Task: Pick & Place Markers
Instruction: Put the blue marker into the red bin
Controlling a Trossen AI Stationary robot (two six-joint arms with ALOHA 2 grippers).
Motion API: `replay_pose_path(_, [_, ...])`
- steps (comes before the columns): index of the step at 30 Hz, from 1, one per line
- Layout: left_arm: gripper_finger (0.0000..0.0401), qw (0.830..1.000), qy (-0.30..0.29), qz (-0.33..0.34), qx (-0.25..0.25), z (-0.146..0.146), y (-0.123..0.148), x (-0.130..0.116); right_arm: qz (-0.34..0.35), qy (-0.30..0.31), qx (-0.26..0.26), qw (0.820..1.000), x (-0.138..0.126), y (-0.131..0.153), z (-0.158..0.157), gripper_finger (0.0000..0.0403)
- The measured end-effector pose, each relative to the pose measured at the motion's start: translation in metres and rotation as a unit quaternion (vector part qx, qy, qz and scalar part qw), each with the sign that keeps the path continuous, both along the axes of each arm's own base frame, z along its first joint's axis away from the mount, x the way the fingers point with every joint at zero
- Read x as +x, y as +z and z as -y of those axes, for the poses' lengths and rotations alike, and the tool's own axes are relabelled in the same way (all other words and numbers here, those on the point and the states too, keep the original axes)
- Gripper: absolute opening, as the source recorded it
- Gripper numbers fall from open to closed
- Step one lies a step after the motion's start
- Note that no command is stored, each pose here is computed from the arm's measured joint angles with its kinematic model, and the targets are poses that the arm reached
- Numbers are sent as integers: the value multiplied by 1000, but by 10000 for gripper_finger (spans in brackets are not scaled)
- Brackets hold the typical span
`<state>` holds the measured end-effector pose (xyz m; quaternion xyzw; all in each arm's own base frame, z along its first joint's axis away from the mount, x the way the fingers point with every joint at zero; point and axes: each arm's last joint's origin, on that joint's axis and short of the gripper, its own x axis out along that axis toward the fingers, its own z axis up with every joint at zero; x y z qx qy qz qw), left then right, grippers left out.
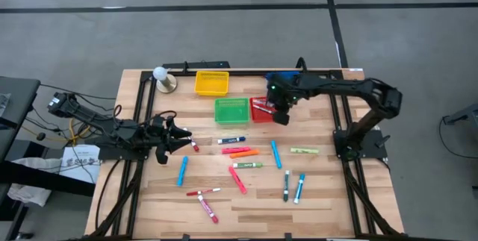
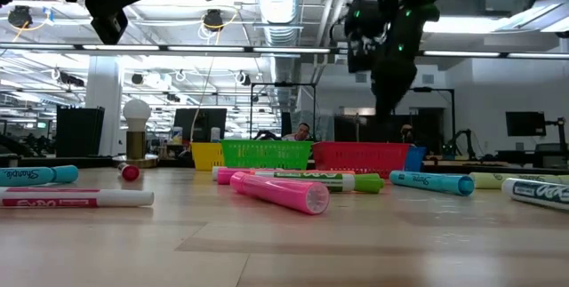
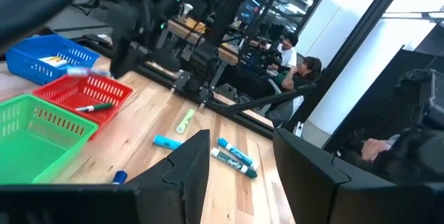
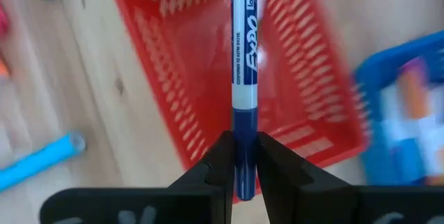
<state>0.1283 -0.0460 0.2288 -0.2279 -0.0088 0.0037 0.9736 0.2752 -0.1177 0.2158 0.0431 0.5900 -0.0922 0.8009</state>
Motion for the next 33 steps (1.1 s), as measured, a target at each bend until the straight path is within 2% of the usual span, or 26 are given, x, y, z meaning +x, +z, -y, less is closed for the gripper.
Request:
replay_pose_path(3, [159,1000,0,1,-1,0,0,0,-31,-6,32,999,2,-14,0,42])
replay_pose_path(7, [159,1000,0,2,-2,0,0,0,-48,-8,41,998,5,-23,-1,38])
replay_pose_path(14, [159,1000,0,4,-3,0,1,0,-51,-28,49,997,5,-24,-2,45])
replay_pose_path(19, [159,1000,0,6,-3,0,1,0,-47,-34,73,996,5,-24,-3,47])
replay_pose_path(26, [159,1000,0,7,-4,0,1,0,-44,-37,74,996,6,-24,-3,49])
replay_pose_path(33, [159,1000,0,9,-5,0,2,0,-39,-36,73,996,6,-24,-3,73])
